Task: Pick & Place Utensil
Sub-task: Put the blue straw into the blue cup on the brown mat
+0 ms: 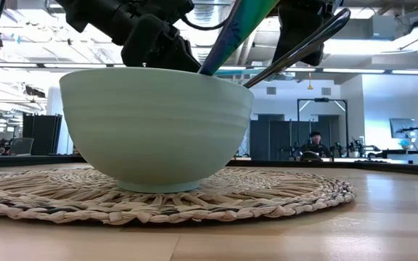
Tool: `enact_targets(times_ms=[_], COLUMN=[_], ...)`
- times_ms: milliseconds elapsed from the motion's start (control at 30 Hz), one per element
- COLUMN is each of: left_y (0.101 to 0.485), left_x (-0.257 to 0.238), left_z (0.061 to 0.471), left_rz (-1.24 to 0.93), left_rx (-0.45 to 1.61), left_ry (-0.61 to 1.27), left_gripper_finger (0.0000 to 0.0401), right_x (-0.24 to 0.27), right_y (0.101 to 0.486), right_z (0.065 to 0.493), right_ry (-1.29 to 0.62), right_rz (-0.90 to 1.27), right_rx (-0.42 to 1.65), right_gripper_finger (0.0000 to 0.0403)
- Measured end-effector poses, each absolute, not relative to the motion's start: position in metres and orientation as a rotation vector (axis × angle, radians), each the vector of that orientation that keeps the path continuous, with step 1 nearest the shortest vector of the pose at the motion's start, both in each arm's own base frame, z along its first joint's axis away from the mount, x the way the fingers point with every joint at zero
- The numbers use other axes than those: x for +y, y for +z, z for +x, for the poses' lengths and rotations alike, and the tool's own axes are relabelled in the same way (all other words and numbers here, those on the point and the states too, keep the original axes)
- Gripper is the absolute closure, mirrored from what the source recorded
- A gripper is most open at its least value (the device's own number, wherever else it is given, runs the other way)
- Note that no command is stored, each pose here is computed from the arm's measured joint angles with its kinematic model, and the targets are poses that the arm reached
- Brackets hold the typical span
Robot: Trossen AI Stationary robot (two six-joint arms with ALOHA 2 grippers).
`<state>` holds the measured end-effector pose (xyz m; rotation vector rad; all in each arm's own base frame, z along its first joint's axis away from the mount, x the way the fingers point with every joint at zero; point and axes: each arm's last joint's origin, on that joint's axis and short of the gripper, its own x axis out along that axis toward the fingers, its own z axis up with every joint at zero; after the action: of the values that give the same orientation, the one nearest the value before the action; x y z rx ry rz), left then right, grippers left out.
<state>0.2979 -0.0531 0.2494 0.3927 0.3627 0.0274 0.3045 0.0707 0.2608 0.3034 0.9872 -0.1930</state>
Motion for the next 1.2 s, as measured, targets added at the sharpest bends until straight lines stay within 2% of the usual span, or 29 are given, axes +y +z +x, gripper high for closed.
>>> enact_targets(times_ms=[133, 367, 567, 933, 1200], left_y=[0.25, 0.25, 0.249, 0.249, 0.248], left_x=[-0.053, -0.054, -0.056, -0.07, -0.084], left_z=[0.298, 0.298, 0.298, 0.295, 0.29], left_rz=[0.392, 0.39, 0.38, 0.382, 0.296], left_rx=[0.36, 0.36, 0.355, 0.345, 0.361], left_ry=[0.027, 0.026, -0.028, -0.079, -0.106], left_gripper_finger=[0.0329, 0.0393, 0.0393, 0.0395, 0.0394], right_x=[0.071, 0.071, 0.071, 0.07, 0.077], right_y=[0.261, 0.261, 0.261, 0.261, 0.261], right_z=[0.304, 0.305, 0.304, 0.305, 0.303], right_ry=[-0.193, -0.192, -0.178, -0.18, -0.162], right_rz=[0.303, 0.298, 0.277, 0.279, 0.27], right_rx=[0.987, 0.986, 0.99, 0.986, 0.988], right_gripper_finger=[0.0403, 0.0403, 0.0394, 0.0318, 0.0305])
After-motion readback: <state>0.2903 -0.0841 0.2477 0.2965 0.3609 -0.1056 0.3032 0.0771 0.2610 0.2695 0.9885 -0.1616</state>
